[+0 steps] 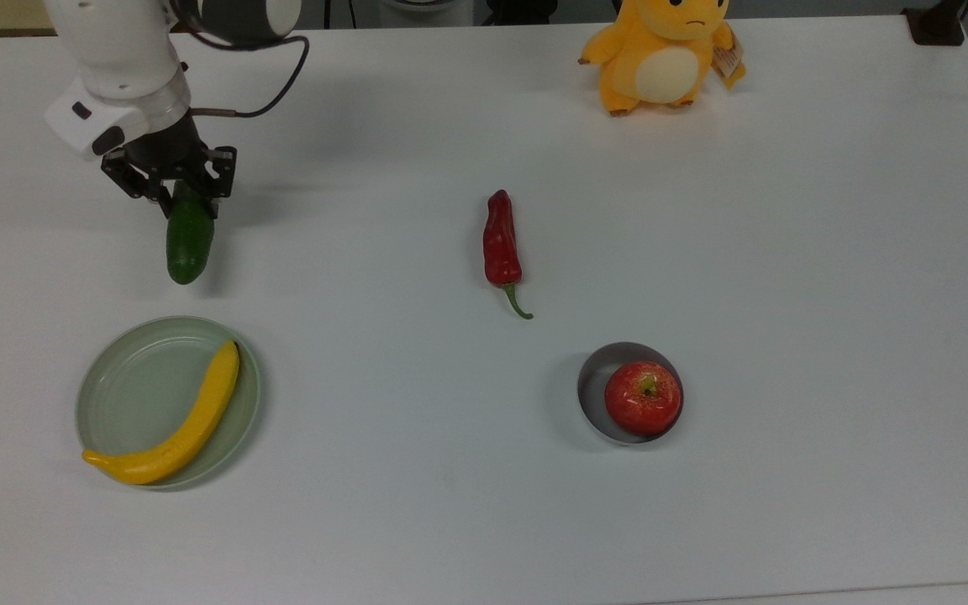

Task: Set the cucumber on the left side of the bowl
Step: 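Lift the cucumber and carry it toward the grey bowl with the apple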

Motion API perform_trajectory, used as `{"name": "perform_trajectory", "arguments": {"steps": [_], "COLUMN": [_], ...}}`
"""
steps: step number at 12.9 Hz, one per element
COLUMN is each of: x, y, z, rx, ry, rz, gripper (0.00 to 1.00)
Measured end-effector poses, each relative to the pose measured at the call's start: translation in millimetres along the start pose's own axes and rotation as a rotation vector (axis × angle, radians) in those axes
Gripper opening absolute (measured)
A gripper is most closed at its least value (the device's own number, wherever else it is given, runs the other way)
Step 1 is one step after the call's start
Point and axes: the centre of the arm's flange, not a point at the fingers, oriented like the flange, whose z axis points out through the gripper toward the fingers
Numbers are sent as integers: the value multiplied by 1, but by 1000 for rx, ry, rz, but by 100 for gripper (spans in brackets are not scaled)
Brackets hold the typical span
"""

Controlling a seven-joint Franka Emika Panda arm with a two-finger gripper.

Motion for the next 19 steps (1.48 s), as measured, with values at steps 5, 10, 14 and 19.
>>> {"name": "perform_trajectory", "arguments": {"steps": [5,10,14,19], "x": [75,115,132,124], "y": [-108,-268,-392,-475], "z": [-120,-164,-118,-45], "rx": [117,248,340,393], "ry": [192,328,433,386], "rz": [-11,-33,-52,-65], "gripper": [48,48,48,48]}}
